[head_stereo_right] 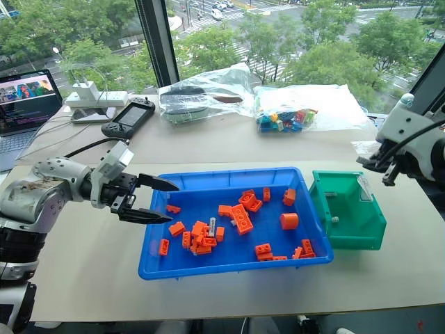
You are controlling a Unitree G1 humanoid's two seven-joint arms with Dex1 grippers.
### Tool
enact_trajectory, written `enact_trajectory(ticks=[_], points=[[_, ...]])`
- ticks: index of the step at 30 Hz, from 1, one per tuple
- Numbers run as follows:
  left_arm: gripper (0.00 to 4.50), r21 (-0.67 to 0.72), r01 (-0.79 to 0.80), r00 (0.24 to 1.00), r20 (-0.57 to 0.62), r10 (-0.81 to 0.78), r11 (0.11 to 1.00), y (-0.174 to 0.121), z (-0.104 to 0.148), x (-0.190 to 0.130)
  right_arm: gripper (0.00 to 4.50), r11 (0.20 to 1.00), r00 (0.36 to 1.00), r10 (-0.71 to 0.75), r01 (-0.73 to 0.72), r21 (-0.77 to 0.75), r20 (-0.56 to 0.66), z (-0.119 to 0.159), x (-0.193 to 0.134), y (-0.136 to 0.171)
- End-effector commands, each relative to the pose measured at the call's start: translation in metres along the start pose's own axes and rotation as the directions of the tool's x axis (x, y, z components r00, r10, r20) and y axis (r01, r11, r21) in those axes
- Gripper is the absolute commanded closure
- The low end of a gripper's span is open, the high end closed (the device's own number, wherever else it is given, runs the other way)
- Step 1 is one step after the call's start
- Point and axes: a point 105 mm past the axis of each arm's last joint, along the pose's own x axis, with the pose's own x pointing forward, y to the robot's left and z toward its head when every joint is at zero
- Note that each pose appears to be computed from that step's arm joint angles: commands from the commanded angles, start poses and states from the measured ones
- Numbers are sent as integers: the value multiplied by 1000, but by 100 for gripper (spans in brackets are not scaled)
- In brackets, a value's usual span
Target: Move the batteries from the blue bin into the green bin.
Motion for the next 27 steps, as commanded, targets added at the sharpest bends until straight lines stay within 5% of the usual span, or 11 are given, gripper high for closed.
enact_trajectory(ticks=[1,2,4,7,14,19,27], points=[[0,33,5,1000,6,-5,999,1,6,-1,425,999,998,7,-10,44,65,2,8,11],[0,34,5,1000,6,-5,999,1,6,-1,425,998,997,9,-14,65,80,3,11,14],[0,36,4,1000,7,-5,999,1,6,-1,324,997,998,27,-31,66,49,-6,18,22],[0,57,-60,996,67,56,997,9,17,-1,242,998,999,23,-25,54,33,-8,18,24],[0,37,-43,996,85,40,998,4,20,-3,3,999,989,2,3,-33,151,41,0,14],[0,11,-46,995,88,45,999,3,18,-6,3,961,918,258,-214,-173,301,101,13,69],[0,8,-65,997,41,64,998,2,10,-9,3,922,857,388,-356,-153,340,123,55,129]])
